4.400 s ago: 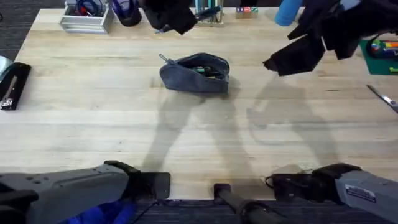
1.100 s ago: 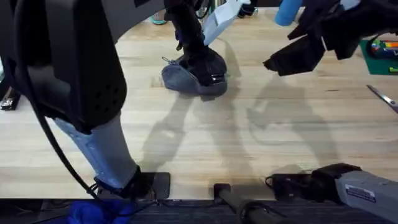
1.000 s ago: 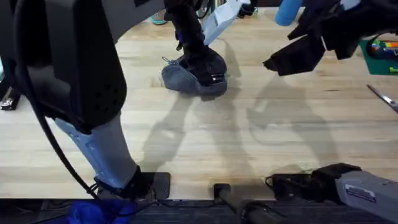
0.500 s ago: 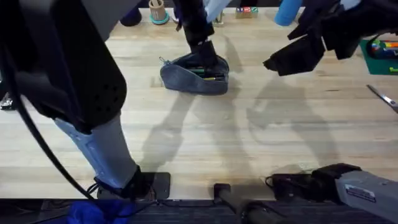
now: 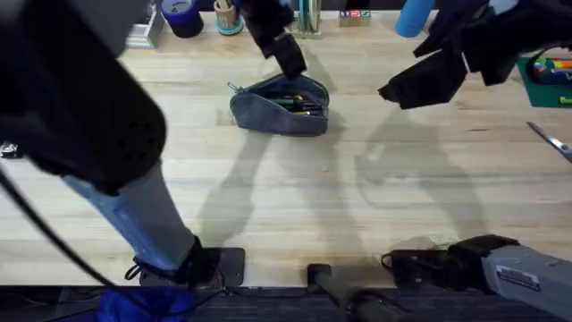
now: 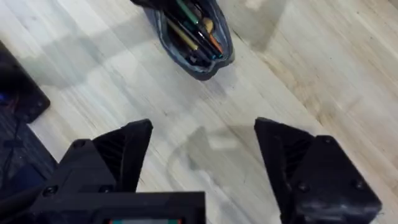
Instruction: Unzip the bag, pick up the pens from the table one at a time and place them inside, then zip the bag closed.
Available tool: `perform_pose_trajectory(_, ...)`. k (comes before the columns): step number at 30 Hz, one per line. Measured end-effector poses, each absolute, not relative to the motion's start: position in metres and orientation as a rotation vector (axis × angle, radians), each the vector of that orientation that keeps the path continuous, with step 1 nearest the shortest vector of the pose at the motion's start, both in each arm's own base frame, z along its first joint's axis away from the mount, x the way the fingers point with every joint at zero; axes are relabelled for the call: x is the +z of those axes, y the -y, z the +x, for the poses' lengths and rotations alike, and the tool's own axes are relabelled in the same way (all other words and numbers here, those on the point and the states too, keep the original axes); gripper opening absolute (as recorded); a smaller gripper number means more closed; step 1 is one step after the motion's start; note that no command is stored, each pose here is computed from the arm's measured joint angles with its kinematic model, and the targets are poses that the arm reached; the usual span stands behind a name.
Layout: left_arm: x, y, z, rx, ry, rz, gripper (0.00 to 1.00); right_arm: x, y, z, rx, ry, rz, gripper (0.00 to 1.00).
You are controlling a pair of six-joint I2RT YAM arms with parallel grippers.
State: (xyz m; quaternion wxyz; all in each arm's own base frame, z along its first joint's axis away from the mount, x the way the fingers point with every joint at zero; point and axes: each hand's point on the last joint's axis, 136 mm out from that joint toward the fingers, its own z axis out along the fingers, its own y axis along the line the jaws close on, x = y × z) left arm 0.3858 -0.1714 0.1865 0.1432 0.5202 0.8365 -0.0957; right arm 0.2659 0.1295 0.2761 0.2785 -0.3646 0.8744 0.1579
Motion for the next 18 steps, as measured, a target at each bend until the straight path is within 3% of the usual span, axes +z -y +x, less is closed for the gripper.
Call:
perform_pose_trajectory(10, 0.252, 0.125, 0.369, -0.205, -2.397, 1.278, 0.995, 0.276, -0.130, 0.266, 0.424, -2.346, -0.978, 0.997)
perform_pose_trajectory(18, 0.250, 0.089, 0.347, -0.176, -2.427, 1.144, 0.995, 0.276, -0.130, 0.266, 0.423, -2.346, -0.978, 0.997)
